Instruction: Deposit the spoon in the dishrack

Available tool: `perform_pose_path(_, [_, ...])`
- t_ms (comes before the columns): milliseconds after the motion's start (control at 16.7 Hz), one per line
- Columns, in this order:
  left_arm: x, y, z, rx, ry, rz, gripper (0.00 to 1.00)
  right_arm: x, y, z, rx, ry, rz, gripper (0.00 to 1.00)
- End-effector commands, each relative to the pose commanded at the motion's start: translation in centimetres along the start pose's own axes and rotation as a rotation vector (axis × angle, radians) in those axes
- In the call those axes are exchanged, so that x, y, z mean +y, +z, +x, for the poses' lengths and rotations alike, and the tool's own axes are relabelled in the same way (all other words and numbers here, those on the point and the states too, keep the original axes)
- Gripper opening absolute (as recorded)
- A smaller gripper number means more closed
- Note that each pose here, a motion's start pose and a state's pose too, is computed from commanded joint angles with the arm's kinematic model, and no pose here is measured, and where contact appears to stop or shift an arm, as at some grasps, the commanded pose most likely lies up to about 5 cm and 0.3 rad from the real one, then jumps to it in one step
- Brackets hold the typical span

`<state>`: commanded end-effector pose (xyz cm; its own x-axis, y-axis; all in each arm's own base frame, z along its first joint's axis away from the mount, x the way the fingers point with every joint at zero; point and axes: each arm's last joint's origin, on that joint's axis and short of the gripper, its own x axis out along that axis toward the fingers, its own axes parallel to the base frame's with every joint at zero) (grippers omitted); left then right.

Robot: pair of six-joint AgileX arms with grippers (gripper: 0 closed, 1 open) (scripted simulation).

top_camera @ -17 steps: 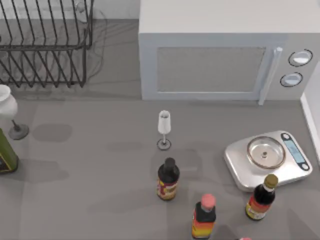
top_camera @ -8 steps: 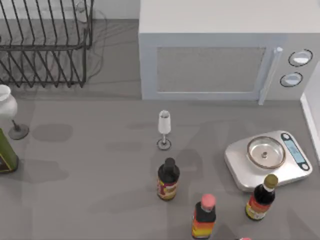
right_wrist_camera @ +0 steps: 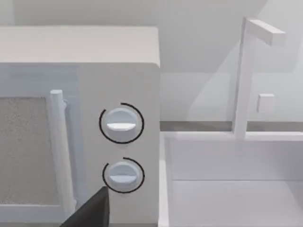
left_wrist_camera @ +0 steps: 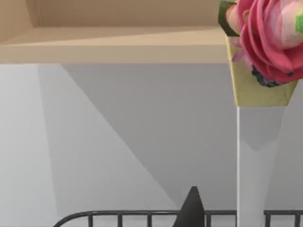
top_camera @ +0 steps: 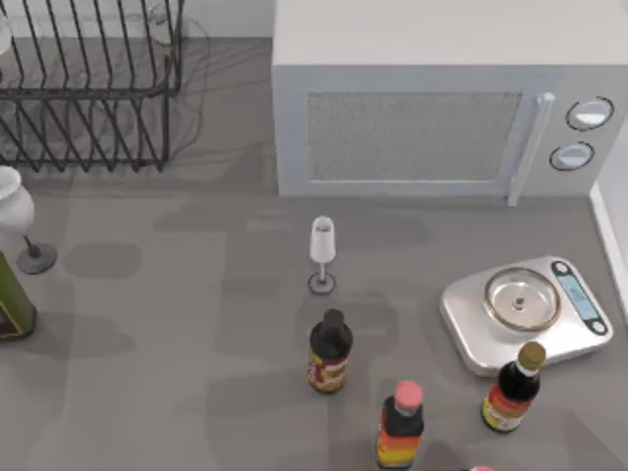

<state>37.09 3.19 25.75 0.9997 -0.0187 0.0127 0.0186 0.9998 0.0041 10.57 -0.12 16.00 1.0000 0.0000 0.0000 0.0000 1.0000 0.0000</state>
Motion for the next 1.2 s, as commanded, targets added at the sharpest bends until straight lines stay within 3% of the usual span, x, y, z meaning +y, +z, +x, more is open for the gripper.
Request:
perform_pose_path(240, [-0.6,-3.7,1.0,0.012,-0.001,-0.004,0.00,0.0,0.0,0.0,0.000,0.000,0.000,1.00])
perform_pose_path(540, [-0.7,-4.0,1.0,0.013,-0.001,-0.004,0.00,0.0,0.0,0.0,0.000,0.000,0.000,1.00])
perform_pose_path(1200, [-0.7,-4.0,1.0,0.013,-0.001,-0.004,0.83,0.0,0.0,0.0,0.000,0.000,0.000,1.00])
